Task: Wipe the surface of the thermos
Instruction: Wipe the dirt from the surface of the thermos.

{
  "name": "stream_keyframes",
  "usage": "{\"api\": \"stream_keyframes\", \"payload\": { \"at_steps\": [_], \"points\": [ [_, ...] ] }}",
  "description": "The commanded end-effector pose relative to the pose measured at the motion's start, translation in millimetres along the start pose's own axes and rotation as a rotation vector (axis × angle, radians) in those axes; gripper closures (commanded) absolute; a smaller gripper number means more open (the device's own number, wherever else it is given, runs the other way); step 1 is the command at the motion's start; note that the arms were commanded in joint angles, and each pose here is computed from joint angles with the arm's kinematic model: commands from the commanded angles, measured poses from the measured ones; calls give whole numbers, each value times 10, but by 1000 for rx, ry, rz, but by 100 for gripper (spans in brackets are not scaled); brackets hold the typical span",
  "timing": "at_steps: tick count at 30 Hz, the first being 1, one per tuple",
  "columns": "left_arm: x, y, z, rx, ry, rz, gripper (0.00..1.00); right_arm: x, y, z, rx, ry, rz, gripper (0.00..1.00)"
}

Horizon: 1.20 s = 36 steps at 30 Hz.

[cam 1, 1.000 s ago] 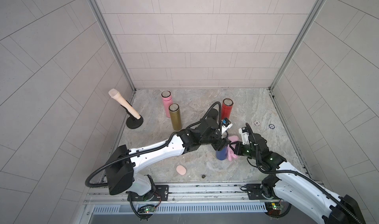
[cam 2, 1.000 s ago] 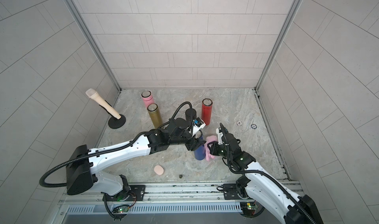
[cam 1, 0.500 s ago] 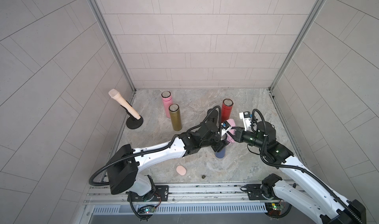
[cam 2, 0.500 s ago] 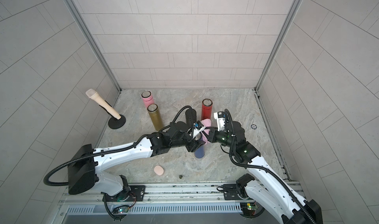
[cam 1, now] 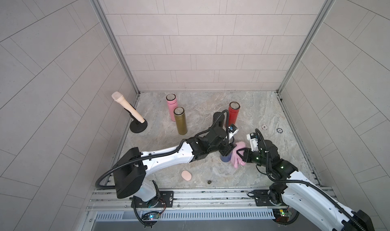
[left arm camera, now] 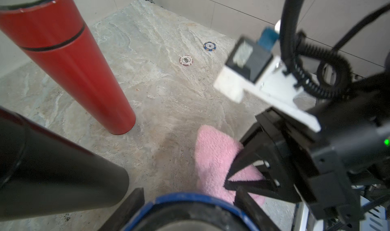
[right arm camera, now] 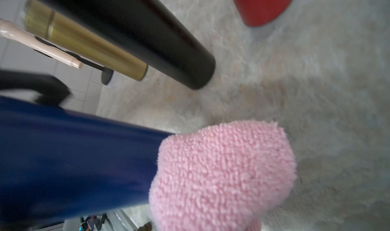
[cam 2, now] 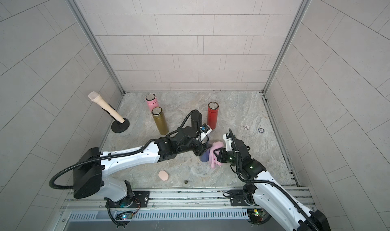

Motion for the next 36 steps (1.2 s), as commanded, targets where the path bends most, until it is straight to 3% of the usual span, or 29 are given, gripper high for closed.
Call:
{"api": "stream_keyframes", "payload": {
  "at_steps": [1, 4, 8, 12, 16, 21, 25, 36],
  "points": [
    [-26, 65, 283, -58, -117, 102, 100, 13, -14, -3, -12, -36, 12, 100],
    [3, 108, 309, -131, -139, 155, 100, -4, 31, 18, -24, -48, 42, 100],
    [-8, 163, 367, -216, -93, 339, 100, -175, 337, 136, -78, -99, 187, 100],
    [-109, 182, 435, -383, -64, 458, 100, -278, 581, 123, -154, -149, 287, 100],
    [-184, 153, 507, -522, -46, 496, 100, -194, 679, 0, -204, -137, 257, 100],
    [-225, 126, 512, -693, -47, 479, 100, -55, 634, -97, -234, -163, 81, 100],
    [-250, 82, 505, -716, -38, 465, 100, -30, 675, -77, -229, -249, 62, 100],
    [-58, 2, 299, -683, 41, 451, 100, -390, 1210, 152, -287, -308, 242, 100]
  ]
}}
Point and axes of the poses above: each gripper's point midway between its finger pads, its own x axis out along the fingers, its own y axis along the line the jaws close on, z = x × y, the point moved 9 cm from there along -x, back along the fingers, and after that the axes turned 4 degrees about x, right-handed, at the moved point
